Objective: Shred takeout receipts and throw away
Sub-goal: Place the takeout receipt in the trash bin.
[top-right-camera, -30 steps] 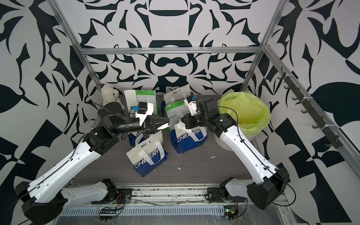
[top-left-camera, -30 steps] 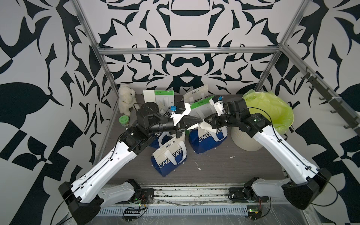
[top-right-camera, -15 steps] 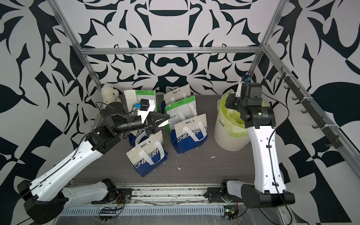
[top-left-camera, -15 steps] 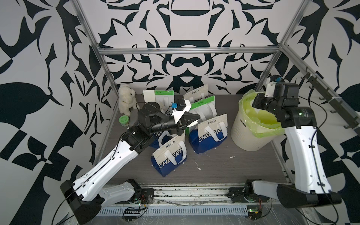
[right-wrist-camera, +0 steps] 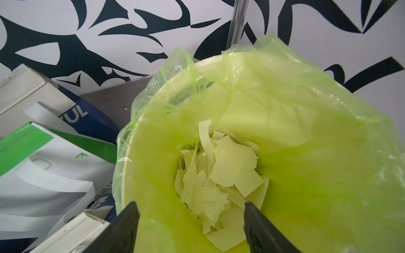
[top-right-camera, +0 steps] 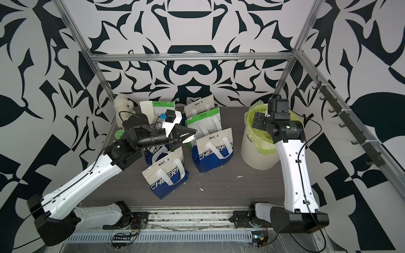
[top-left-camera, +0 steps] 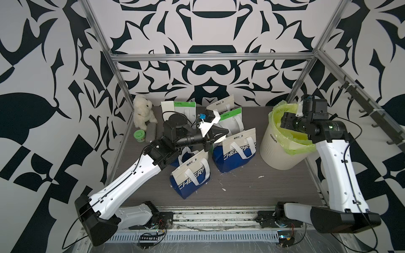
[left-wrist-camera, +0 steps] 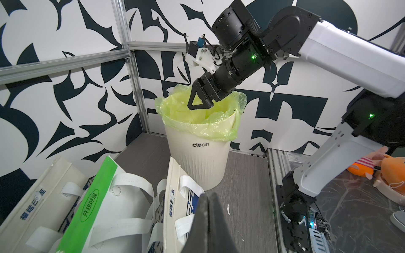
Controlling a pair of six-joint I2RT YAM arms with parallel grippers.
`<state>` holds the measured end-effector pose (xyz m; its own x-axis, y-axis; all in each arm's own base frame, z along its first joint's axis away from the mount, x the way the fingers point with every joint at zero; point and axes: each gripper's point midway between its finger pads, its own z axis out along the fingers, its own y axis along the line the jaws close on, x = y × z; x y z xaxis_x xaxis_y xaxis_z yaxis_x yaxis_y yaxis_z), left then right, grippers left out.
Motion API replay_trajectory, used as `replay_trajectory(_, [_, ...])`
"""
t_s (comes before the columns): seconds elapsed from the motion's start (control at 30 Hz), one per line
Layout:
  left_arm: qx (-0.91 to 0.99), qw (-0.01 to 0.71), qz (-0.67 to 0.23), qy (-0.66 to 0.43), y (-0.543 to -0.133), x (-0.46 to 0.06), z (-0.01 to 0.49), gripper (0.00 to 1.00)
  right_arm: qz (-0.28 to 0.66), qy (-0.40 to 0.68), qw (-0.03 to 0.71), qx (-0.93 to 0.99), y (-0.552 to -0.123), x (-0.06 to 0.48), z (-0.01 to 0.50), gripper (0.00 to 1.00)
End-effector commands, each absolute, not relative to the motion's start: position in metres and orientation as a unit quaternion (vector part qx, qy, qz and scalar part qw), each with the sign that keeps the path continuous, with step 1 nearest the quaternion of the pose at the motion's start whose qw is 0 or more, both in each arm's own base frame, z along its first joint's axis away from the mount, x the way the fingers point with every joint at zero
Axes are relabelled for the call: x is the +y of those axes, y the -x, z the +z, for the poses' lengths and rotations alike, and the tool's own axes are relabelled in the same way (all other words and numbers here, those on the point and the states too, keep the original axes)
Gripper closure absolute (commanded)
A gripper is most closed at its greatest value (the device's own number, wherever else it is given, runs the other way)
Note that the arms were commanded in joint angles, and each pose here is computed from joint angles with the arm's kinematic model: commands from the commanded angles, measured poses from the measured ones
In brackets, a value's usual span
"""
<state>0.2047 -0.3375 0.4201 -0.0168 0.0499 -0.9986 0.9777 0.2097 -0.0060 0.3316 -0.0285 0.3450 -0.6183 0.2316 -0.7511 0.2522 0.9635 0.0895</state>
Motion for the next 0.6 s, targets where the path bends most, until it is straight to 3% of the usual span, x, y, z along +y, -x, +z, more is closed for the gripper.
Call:
replay_trajectory(0.0, [0.567,0.540,-0.443,-0.436,-0.210,-0.341,0.428,1.00,0.048,-0.108,0.455,0.883,-0.326,-0.008,0.375,0.24])
replay_trajectory(0.17, [0.570,0.543,-0.467,-0.404,-0.213,-0.344,0.439,1.00,0.274,0.026,0.506,0.818,-0.315,0.076,0.424,0.32])
replay_trajectory(0.3, [0.566,0.552,-0.498,-0.356,-0.219,-0.344,0.452,1.00,0.451,0.131,0.507,0.723,-0.288,0.131,0.452,0.36])
replay_trajectory(0.57, [0.556,0.535,-0.562,-0.298,-0.219,-0.346,0.464,1.00,0.532,0.266,0.448,0.668,-0.247,0.212,0.435,0.37])
